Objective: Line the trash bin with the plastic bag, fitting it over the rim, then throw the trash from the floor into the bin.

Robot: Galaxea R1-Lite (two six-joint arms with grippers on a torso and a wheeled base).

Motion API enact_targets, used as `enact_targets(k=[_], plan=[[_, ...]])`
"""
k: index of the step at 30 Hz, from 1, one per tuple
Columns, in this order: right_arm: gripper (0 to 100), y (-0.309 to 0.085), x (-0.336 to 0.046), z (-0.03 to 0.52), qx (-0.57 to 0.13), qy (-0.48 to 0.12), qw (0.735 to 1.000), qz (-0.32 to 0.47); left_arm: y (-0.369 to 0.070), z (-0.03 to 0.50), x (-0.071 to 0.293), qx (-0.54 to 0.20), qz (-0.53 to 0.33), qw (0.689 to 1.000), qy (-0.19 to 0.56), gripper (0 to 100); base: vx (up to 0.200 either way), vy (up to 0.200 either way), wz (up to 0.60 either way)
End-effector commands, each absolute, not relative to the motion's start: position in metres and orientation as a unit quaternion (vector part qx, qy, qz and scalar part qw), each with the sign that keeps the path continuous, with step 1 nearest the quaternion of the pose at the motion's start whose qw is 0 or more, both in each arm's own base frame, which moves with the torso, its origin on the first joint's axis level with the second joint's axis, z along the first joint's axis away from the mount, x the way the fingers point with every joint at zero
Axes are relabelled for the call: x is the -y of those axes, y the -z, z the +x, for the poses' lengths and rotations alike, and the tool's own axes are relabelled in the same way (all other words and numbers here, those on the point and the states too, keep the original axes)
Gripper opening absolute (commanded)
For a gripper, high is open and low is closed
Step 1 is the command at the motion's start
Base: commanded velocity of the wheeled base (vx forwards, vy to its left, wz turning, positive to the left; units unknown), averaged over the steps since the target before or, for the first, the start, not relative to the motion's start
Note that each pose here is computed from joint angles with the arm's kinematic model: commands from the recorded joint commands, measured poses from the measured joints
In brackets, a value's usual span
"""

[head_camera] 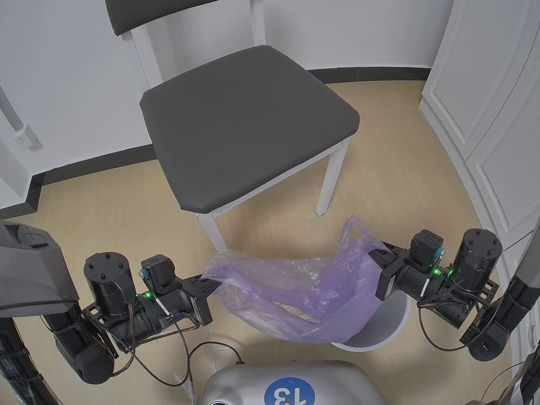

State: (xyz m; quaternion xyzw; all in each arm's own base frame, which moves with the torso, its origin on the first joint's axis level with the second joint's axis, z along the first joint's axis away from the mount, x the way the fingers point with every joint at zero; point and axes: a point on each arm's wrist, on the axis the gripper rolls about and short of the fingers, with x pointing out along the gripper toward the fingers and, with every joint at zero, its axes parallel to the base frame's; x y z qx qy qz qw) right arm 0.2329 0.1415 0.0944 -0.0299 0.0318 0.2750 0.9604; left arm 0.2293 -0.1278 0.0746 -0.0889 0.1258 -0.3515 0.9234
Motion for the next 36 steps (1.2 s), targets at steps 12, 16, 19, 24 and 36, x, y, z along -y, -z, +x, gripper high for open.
enact_targets(k=[12,16,19,24,36], plan=[[0,-0.084,-0.13,0.238,-0.033,-0.263,0.959,-0.097,-0.075,0.228,0.133,-0.124,-0.102,0.919,0.36,0,0.0,0.0,-0.25],[0,-0.091,-0.132,0.245,-0.011,-0.265,0.959,-0.097,-0.076,0.228,0.133,-0.123,-0.102,0.919,0.36,0,0.0,0.0,0.0],[0,-0.102,-0.136,0.25,0.013,-0.267,0.96,-0.083,-0.076,0.228,0.133,-0.123,-0.102,0.919,0.359,0,0.0,0.0,0.0],[0,-0.107,-0.142,0.252,0.023,-0.274,0.959,-0.062,-0.076,0.228,0.133,-0.123,-0.102,0.92,0.359,0,0.0,0.0,0.0],[0,-0.151,-0.14,0.246,-0.071,-0.283,0.956,-0.004,-0.076,0.225,0.139,-0.124,-0.1,0.916,0.367,0,0.0,0.0,0.0]])
